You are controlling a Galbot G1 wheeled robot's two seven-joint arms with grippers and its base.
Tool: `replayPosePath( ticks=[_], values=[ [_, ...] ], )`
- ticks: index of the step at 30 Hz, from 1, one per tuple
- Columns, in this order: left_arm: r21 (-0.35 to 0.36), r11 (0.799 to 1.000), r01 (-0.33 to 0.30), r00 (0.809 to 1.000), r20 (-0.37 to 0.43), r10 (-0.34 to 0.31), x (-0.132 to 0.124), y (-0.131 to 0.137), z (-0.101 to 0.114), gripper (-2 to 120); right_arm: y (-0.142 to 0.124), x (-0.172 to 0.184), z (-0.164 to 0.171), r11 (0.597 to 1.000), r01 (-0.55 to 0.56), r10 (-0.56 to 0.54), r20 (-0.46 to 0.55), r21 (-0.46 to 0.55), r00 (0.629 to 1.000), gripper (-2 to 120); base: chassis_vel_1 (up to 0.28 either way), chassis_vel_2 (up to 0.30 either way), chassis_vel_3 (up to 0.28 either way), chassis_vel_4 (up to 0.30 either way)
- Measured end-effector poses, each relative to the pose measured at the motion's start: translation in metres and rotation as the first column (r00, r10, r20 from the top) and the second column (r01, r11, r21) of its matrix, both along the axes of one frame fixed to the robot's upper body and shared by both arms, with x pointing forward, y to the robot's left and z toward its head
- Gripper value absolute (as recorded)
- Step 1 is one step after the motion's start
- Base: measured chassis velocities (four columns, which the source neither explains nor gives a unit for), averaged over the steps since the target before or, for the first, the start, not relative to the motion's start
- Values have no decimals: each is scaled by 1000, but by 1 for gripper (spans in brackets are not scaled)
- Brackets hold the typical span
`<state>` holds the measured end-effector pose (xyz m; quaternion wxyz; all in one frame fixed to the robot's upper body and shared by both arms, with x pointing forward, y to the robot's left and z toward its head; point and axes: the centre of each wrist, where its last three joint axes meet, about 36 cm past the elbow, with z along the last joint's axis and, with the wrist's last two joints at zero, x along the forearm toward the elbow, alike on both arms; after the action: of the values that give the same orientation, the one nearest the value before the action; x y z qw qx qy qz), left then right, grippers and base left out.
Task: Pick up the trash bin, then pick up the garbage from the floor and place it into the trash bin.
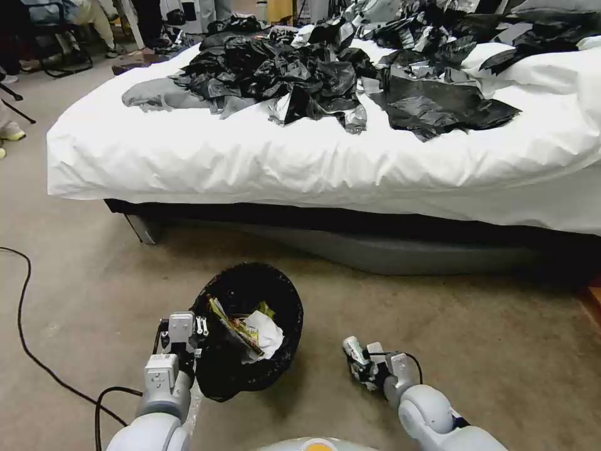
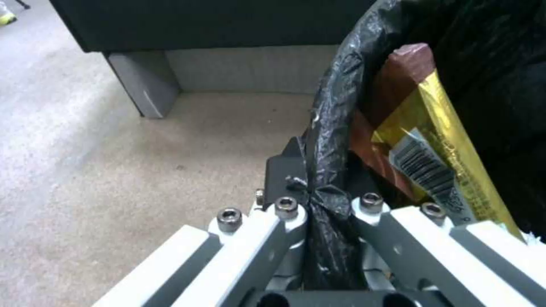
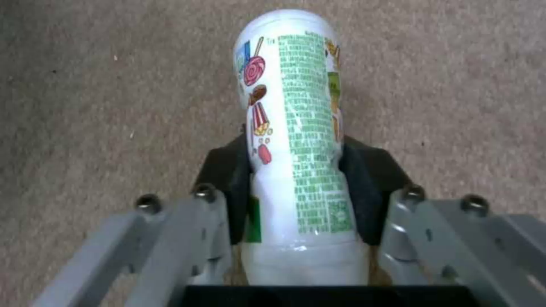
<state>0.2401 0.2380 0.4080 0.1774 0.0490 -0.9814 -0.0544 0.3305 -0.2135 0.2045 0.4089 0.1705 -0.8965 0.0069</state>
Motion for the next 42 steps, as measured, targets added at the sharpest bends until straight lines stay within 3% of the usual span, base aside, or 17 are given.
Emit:
replayPosePath(
  ticks=[6, 12, 14, 15, 16, 17, 18, 21, 22, 24, 25, 28, 32, 34, 35, 38, 42],
  values=[
    [1, 1000, 1, 1000, 8, -1, 2, 1, 1, 1, -8, 2, 0, 1000, 8, -8, 24, -13, 1000, 17, 0, 0, 0, 0],
    [-4, 1000, 3, 1000, 7, -3, 3, -1, 1, 1, -13, 4, 3, 1000, 18, -17, 74, -20, 997, 14, 0, 0, 0, 0],
    [-3, 1000, 4, 1000, 4, -4, 3, 0, 0, 1, -14, 5, 15, 1000, 6, -4, 219, -11, 976, 14, 0, 0, 0, 0],
    [-3, 1000, 4, 1000, 4, -4, 3, 0, 0, 1, -14, 5, 15, 1000, 6, -4, 219, -11, 976, 14, 0, 0, 0, 0],
    [-1, 1000, 4, 1000, 3, -4, 3, 0, 0, 1, -13, 8, 25, 1000, -20, 17, 322, 8, 947, 14, 0, 0, 0, 0],
    [0, 1000, 5, 1000, 2, -5, 3, 0, 0, 1, -9, 13, 41, 996, -84, 58, 460, 36, 886, 14, 0, 0, 0, 0],
    [0, 1000, 5, 1000, 2, -5, 3, 0, 0, 1, -9, 13, 41, 996, -84, 58, 460, 36, 886, 14, 0, 0, 0, 0],
    [-1, 1000, 7, 1000, -3, -7, 4, -1, -3, 1, 4, 29, 97, 943, -313, 142, 712, 114, 687, 14, 0, 0, 0, 0],
    [-1, 1000, 7, 1000, -3, -7, 4, -1, -3, 1, 4, 29, 97, 943, -313, 142, 712, 114, 687, 14, 0, 0, 0, 0],
    [-3, 1000, 8, 1000, -5, -8, 4, -3, -3, 1, 14, 33, 127, 900, -413, 150, 792, 139, 592, 14, 0, 0, 0, 0],
    [-3, 1000, 8, 1000, -5, -8, 4, -3, -3, 1, 14, 33, 127, 900, -413, 150, 792, 139, 592, 14, 0, 0, 0, 0],
    [-4, 1000, 10, 1000, -7, -10, 4, -4, -4, 1, 28, 32, 158, 850, -499, 130, 852, 167, 507, 14, 0, 0, 0, 0],
    [-3, 1000, 11, 1000, -7, -11, 3, -5, -4, 1, 37, 29, 173, 824, -537, 115, 875, 181, 471, 14, 0, 0, 0, 0],
    [-2, 1000, 11, 1000, -9, -11, 3, -5, -4, 1, 46, 23, 190, 791, -580, 99, 894, 196, 437, 14, 0, 0, 0, 0],
    [-1, 1000, 12, 1000, -12, -12, 2, -5, -5, 1, 57, 14, 204, 753, -625, 92, 908, 206, 410, 14, 0, 0, 0, 0],
    [2, 1000, 14, 1000, -13, -14, 2, -6, -5, 1, 63, 1, 201, 722, -664, 140, 900, 193, 414, 13, 0, 0, 0, 0],
    [2, 1000, 16, 1000, -12, -16, 1, -6, -4, 1, 64, -5, 186, 718, -673, 199, 876, 175, 440, 13, 0, 0, 0, 0]
  ],
)
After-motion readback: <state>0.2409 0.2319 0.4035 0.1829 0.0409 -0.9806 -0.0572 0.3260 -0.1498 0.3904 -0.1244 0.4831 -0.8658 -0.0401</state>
